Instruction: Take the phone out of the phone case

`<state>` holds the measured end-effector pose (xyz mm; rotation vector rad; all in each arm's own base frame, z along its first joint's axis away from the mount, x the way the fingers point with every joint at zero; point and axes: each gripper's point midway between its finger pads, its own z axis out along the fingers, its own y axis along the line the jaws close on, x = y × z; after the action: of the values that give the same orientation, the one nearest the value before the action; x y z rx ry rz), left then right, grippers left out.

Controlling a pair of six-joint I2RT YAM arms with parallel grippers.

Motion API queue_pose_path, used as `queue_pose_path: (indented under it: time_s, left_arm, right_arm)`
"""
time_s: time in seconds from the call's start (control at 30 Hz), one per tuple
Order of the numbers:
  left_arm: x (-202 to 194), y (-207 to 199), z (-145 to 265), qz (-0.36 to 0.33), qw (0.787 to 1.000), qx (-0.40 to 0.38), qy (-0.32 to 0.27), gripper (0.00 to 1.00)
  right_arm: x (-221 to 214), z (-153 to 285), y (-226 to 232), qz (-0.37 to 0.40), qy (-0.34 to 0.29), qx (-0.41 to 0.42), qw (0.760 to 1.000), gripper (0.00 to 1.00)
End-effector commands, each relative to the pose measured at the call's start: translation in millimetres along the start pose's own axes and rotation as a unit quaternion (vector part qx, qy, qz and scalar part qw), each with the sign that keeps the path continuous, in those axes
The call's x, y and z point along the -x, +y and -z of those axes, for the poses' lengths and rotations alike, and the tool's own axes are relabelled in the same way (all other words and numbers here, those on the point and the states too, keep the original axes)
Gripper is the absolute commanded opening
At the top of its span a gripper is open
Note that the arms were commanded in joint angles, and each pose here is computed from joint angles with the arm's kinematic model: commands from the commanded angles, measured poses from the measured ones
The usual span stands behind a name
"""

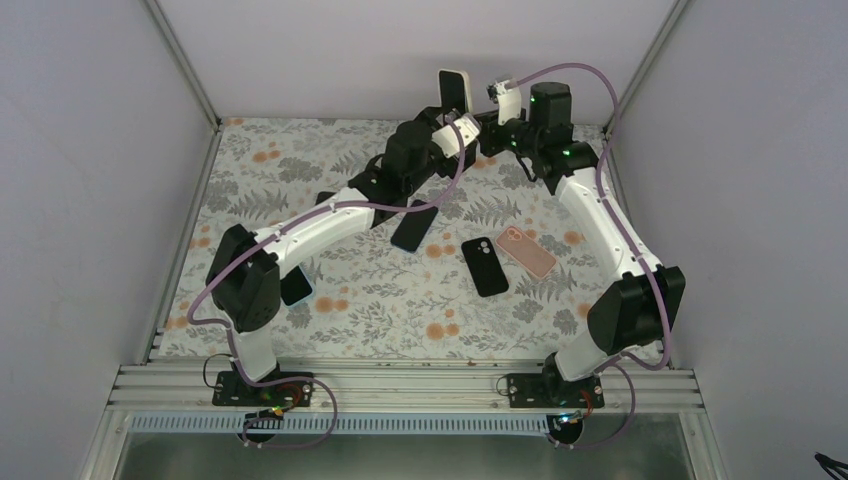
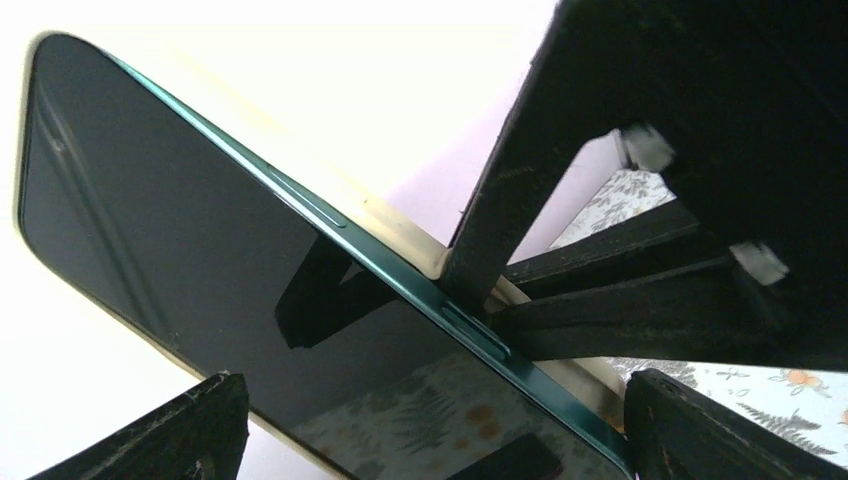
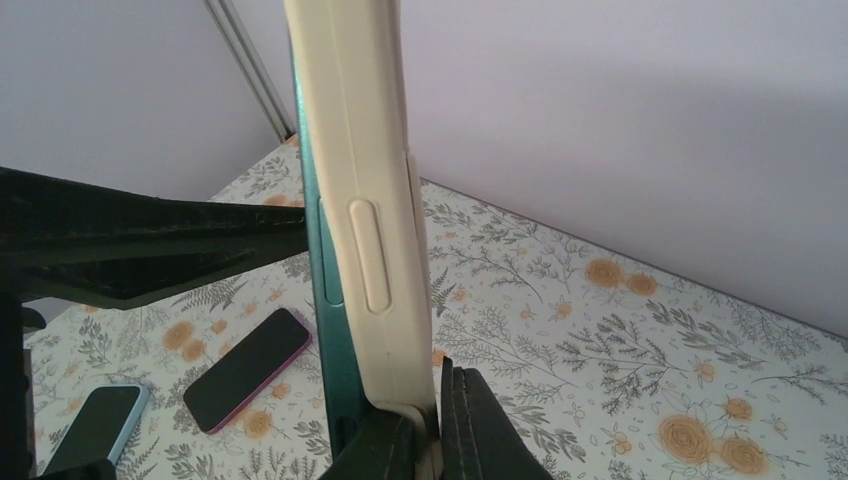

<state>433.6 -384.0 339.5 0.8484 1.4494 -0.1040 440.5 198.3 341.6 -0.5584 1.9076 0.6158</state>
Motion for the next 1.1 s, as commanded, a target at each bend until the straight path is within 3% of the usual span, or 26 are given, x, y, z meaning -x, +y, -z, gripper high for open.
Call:
queue_pose_path:
  time_s: [0.0,0.4,0.5,0.7,0.87,1.07]
  left_arm:
    - [12.5,48.7,-0.1,-0.014,0.994,0.105,-0.011,0.9]
    - [31.5,117.8,46.5,-0.064,0.969,0.232,-0.05,0.8]
    - [32.0,123.2,55.8,-0.095,0.959,0.26,-0.06,0.71]
    - [28.2,128.1,67.7,-0.15,0.933,0.317,-0.079,0.66]
    - [33.3,135.7,76.1,-0.169,0.908,0.369,-0.104,0.49]
    - [39.1,151.7,76.1,-0.176,0.889,0.408,-0.113,0.45]
  right_arm:
    - [18.1,16.2,9.8,0.022,-0.03,0.002,0.999,0.03]
    - [12.7,15.2,7.7,0.021,-0.025,-0.003,0.999,0.03]
    - [13.6,14.3,10.5,0.019,-0.025,0.004,1.0,0.03]
    - [5.5,12.7,21.5,0.014,-0.02,0.027,0.999,0.03]
    - [-5.8,7.1,28.7,0.009,-0.012,0.043,0.999,0.03]
    - [-18.9,0.6,40.8,0.006,-0.001,0.068,0.998,0.03]
